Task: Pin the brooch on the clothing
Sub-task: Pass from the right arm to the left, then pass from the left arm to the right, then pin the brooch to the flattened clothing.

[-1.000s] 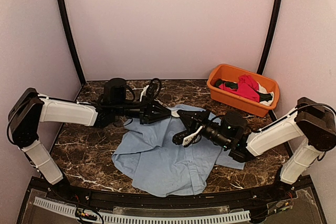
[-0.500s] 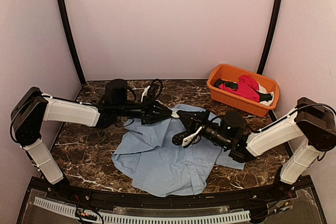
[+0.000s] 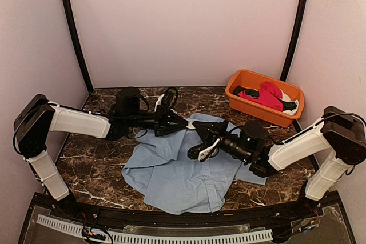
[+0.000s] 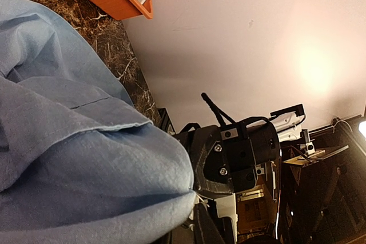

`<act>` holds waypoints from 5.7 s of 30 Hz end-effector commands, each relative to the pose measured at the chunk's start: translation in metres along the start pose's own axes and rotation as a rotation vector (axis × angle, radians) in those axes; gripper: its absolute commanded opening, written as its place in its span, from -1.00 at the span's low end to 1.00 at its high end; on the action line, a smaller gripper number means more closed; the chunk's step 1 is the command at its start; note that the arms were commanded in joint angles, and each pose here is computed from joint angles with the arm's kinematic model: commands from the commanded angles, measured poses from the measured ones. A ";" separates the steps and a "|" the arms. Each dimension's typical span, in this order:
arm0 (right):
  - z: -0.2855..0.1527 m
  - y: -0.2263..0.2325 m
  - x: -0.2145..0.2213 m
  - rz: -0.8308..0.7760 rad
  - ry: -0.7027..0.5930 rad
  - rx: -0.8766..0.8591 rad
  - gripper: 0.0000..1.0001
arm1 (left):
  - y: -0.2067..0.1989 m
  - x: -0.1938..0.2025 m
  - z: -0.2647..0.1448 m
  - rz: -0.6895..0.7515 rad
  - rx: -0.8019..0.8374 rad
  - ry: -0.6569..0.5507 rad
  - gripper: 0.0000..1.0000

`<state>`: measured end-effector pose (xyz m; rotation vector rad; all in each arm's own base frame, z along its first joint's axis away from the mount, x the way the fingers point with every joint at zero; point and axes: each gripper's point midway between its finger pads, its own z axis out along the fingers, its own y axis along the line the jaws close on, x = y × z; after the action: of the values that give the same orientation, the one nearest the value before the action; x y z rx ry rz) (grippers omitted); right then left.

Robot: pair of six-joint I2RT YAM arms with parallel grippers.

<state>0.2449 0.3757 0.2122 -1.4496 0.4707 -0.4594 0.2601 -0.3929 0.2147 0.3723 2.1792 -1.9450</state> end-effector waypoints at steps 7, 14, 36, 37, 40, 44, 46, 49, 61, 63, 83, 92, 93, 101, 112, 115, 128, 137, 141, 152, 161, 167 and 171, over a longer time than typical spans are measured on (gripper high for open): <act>0.003 0.001 -0.010 -0.042 -0.030 -0.004 -1.00 | -0.002 0.004 0.005 -0.004 0.030 0.019 -0.66; 0.004 -0.002 -0.010 -0.029 -0.025 0.010 -1.00 | -0.001 0.006 0.005 0.005 0.028 0.021 -0.97; -0.024 -0.054 -0.025 0.534 -0.061 -0.036 0.57 | -0.033 -0.001 -0.010 0.273 0.138 -0.073 -0.99; -0.025 -0.057 -0.026 0.649 -0.060 -0.083 0.55 | -0.034 -0.001 -0.012 0.270 0.144 -0.078 -0.99; -0.032 -0.075 -0.030 1.005 -0.046 -0.196 0.53 | -0.044 -0.003 -0.016 0.305 0.182 -0.095 -0.99; -0.041 -0.104 -0.040 1.341 -0.050 -0.298 0.52 | -0.051 -0.003 -0.018 0.322 0.210 -0.106 -0.99; -0.046 -0.110 -0.043 1.508 -0.045 -0.343 0.48 | -0.053 -0.003 -0.019 0.310 0.226 -0.111 -0.99; -0.052 -0.112 -0.047 1.744 -0.057 -0.400 0.37 | -0.060 -0.003 -0.022 0.319 0.262 -0.122 -0.99; -0.038 -0.079 -0.019 2.323 0.015 -0.452 0.09 | -0.068 -0.002 -0.025 0.304 0.303 -0.120 -0.99; -0.034 -0.075 -0.012 2.368 0.012 -0.448 0.07 | -0.068 -0.001 -0.025 0.304 0.302 -0.118 -0.99; 0.006 -0.078 -0.018 2.381 -0.136 -0.593 -0.48 | -0.051 0.003 -0.021 0.278 0.254 -0.100 -0.99; 0.010 -0.067 -0.020 2.383 -0.128 -0.637 -0.97 | -0.050 0.002 -0.021 0.276 0.252 -0.103 -0.99; 0.010 -0.066 -0.020 2.382 -0.121 -0.635 -1.00 | -0.051 0.002 -0.021 0.275 0.252 -0.103 -0.99; 0.007 -0.059 -0.013 2.339 -0.030 -0.589 -1.00 | -0.056 0.005 -0.022 0.264 0.254 -0.077 -0.64; 0.003 -0.055 -0.005 2.271 0.067 -0.559 -1.00 | -0.051 0.008 -0.018 0.258 0.207 -0.031 -0.66; 0.004 -0.051 -0.005 2.268 0.082 -0.570 -1.00 | -0.044 0.008 -0.016 0.260 0.177 -0.025 -0.68; 0.004 -0.045 -0.007 2.271 0.106 -0.605 -1.00 | -0.053 0.002 -0.012 0.317 0.158 0.002 -0.62; 0.004 -0.042 -0.007 2.264 0.129 -0.620 -1.00 | -0.051 0.002 -0.011 0.330 0.136 0.020 -0.62; 0.004 -0.040 -0.007 2.263 0.138 -0.623 -1.00 | -0.050 0.001 -0.011 0.325 0.135 0.018 -0.63; -0.008 -0.059 -0.017 2.261 0.034 -0.666 -1.00 | -0.065 0.005 -0.027 0.363 0.130 0.016 -0.16; -0.011 -0.064 -0.016 2.269 0.016 -0.667 -1.00 | -0.060 -0.006 -0.042 0.447 -0.030 -0.010 0.00; -0.009 -0.063 -0.017 2.272 0.016 -0.679 -1.00 | -0.054 -0.007 -0.043 0.511 -0.113 0.035 0.00; -0.008 -0.065 -0.018 2.271 0.011 -0.692 -1.00 | -0.047 -0.007 -0.042 0.558 -0.160 0.068 0.02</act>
<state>0.2253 0.3737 0.2599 -0.6318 1.9939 1.5760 0.2536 -0.3606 0.2725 0.8261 1.9451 -1.5690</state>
